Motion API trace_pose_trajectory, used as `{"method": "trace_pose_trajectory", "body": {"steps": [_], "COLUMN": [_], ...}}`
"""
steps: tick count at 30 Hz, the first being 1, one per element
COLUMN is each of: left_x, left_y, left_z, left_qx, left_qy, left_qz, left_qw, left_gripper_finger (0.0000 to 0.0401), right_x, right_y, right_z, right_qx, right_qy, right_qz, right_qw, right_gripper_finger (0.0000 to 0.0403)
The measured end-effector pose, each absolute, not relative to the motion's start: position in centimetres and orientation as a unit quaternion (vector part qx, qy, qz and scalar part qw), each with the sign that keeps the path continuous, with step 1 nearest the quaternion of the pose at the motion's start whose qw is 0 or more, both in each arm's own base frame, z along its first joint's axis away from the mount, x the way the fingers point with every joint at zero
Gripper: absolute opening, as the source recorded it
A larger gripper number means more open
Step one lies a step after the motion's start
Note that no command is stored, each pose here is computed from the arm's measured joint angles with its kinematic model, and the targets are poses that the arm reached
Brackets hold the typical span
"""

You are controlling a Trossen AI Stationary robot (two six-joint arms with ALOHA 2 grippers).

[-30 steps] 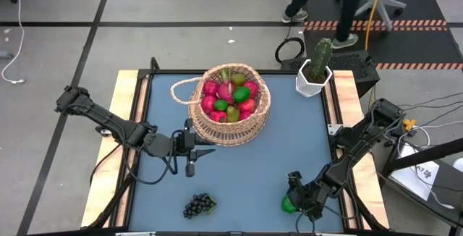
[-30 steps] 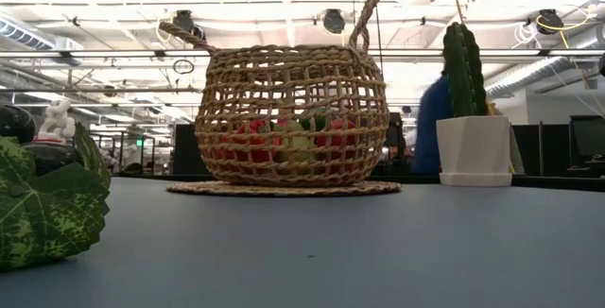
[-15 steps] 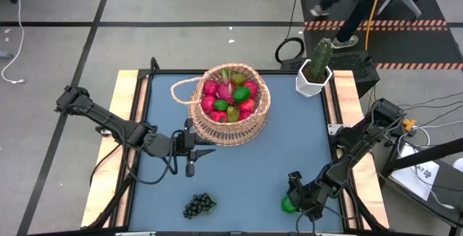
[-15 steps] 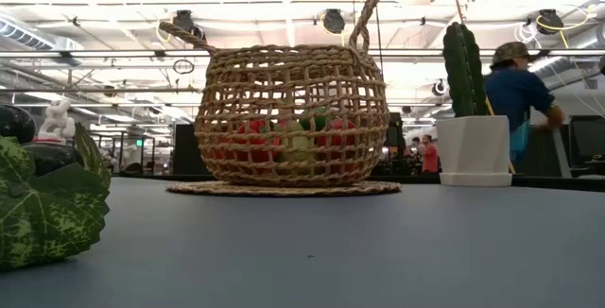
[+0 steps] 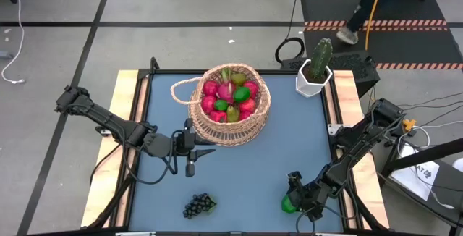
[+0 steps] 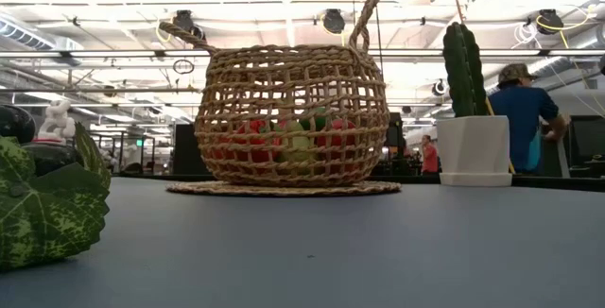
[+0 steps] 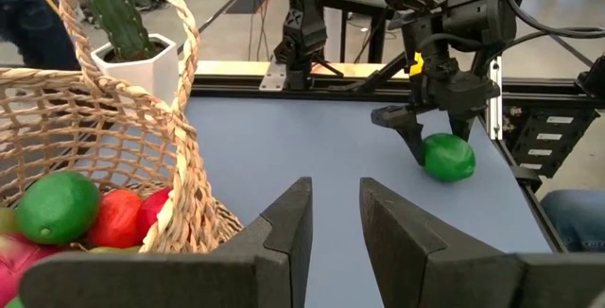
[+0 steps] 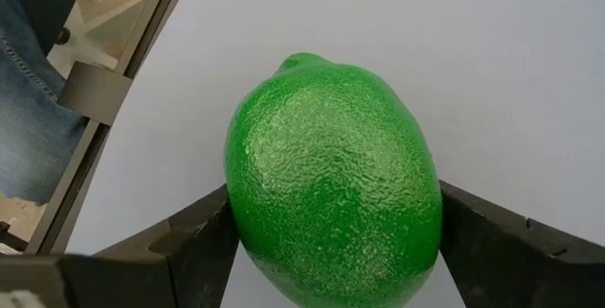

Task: Build produce basket
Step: Put the lime into the basket

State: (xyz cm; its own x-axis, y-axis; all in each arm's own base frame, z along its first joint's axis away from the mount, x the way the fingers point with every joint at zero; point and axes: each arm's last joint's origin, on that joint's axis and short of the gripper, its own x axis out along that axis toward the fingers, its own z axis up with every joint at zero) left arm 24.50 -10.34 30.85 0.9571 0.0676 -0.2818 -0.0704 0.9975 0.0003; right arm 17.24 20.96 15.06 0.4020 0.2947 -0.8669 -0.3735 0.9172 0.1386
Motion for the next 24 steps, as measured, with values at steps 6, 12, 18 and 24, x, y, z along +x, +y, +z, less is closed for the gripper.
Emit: {"method": "trace_pose_trajectory", "body": {"steps": [6,12,18,24], "left_x": [24.5,24.5,24.5,24.5], "left_y": [-10.3,-10.3,-10.3,-10.3], "left_z": [30.8,30.8,30.9,30.9], "left_qx": [-0.005,-0.005,-0.005,-0.006], "left_qy": [0.142,0.142,0.142,0.141], "left_qz": [0.035,0.035,0.035,0.035], "left_qw": [0.989,0.989,0.989,0.989], "left_gripper_finger": [0.0093,0.0093,0.0093,0.0093], "right_x": [17.4,17.9,18.8,19.6], "right_y": [21.1,21.3,20.9,19.8], "right_z": [15.2,15.6,16.8,19.1], "right_qx": [-0.033,-0.013,0.019,0.053], "right_qy": [0.502,0.479,0.446,0.39], "right_qz": [0.204,0.211,0.214,0.197], "right_qw": [0.84,0.852,0.869,0.898], "right_gripper_finger": [0.0307,0.0307,0.0307,0.0307]}}
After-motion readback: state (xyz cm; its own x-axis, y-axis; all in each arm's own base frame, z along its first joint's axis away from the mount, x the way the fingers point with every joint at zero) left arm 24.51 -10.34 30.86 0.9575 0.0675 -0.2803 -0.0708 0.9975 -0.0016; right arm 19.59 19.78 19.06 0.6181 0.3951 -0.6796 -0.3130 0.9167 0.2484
